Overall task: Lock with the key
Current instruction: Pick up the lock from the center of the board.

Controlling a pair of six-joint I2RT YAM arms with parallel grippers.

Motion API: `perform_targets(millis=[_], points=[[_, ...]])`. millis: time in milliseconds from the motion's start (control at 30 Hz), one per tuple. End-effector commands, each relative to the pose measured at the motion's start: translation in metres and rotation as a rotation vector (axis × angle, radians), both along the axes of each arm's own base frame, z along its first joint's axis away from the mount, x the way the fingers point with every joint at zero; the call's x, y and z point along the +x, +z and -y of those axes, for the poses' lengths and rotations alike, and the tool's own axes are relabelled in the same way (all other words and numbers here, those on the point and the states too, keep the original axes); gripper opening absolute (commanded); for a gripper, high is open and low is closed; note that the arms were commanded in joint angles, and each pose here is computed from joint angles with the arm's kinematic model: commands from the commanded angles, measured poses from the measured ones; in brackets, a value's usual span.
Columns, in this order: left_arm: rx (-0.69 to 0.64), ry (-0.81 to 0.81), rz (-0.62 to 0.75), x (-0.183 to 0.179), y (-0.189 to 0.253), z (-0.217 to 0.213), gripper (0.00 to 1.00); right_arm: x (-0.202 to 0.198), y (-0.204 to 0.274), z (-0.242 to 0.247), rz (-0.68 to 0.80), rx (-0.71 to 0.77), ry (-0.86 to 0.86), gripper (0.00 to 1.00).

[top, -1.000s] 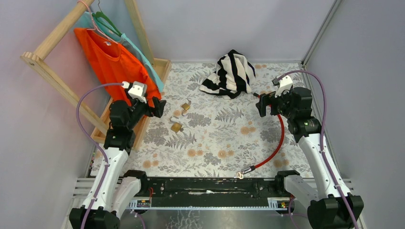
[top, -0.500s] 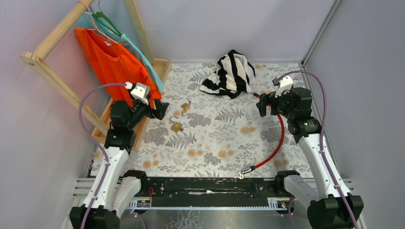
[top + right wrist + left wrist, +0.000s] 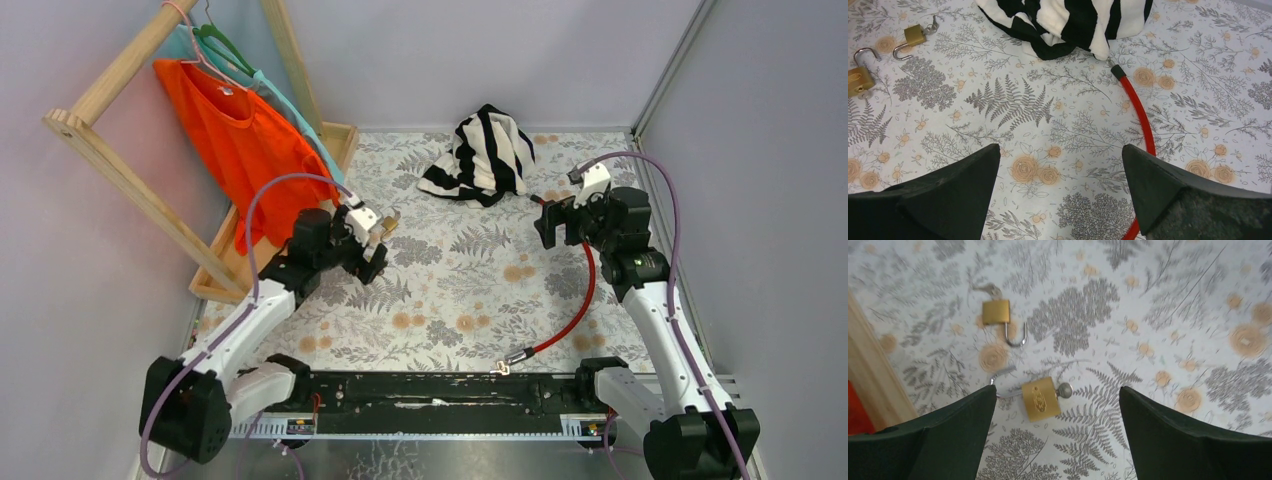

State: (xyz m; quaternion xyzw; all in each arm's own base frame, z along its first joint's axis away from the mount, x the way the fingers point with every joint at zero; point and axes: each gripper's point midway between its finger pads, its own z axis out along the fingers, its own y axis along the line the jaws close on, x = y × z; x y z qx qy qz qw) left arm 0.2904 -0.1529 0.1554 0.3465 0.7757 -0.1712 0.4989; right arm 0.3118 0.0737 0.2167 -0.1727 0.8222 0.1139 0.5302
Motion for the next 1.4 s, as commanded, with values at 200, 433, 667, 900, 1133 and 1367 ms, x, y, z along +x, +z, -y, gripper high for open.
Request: perform_targets(millis=[200,433,667,900,1133,1367], points=[[0.263,0.040,-0.179,0.002,-0.071,-0.024,0.95,0.005,0.004,-0.005,0.033,0.000,0.050,0.99],[0.299,0.083,-0.315,-0.001,-0.101,-0.029,0.83,0.005,0.001,-0.006,0.025,-0.001,0.056,0.99],[0.320,0.138,-0.387,0.011,-0.119,-0.030,0.78,0.003,0.001,-0.008,0.024,0.007,0.071,0.99],[0.308,0.135,-0.435,0.015,-0.129,-0.023,0.67,0.002,0.001,-0.009,0.021,0.011,0.079,0.99],[0.301,0.132,-0.457,0.013,-0.138,-0.021,0.54,0.002,0.000,-0.011,0.020,0.016,0.088,0.99],[0.219,0.071,-0.374,0.015,-0.114,-0.007,0.16,0.006,0.003,-0.021,0.009,0.087,0.102,0.99]])
